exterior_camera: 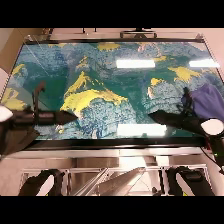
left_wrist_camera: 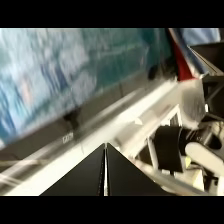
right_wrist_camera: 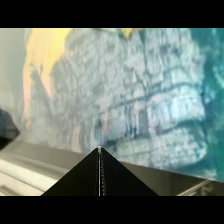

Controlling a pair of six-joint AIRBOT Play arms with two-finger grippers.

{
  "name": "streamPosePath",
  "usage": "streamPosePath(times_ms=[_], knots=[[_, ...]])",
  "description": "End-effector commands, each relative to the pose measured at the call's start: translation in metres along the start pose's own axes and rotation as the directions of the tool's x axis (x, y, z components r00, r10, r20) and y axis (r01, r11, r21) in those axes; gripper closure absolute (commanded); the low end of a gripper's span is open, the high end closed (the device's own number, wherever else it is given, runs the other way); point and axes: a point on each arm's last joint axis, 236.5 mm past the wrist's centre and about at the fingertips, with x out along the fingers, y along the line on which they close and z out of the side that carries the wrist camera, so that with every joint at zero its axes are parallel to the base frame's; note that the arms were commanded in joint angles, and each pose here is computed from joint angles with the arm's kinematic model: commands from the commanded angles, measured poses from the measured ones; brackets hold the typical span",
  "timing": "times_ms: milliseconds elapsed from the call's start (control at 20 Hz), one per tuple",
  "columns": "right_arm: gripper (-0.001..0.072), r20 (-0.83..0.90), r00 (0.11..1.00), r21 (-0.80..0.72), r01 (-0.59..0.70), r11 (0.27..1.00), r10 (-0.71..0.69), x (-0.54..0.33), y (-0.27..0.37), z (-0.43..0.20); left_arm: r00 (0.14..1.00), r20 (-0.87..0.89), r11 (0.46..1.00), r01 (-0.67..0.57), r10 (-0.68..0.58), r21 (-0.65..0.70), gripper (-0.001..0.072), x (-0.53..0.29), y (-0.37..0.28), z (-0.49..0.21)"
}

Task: Fold the shirts.

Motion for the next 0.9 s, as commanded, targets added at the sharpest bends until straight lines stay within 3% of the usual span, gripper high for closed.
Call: streamPosePath(times_ms=[0, 850], knots=[[0.0691, -0.035, 0.999, -0.020, 0.004, 1.000, -0.005, 0.0141, -0.0052, -0.0227, 1.000, 0.004, 0.999, -0.011, 0.011, -0.035, 0.0706, 0.0145, 0.0136, -0.0444], [0.0691, -0.021, 1.000, -0.029, 0.000, 1.000, -0.001, 0.0145, -0.0045, -0.0194, 0.998, 0.064, 1.000, -0.029, 0.030, -0.004, 0.0704, 0.0118, 0.0121, -0.0463]])
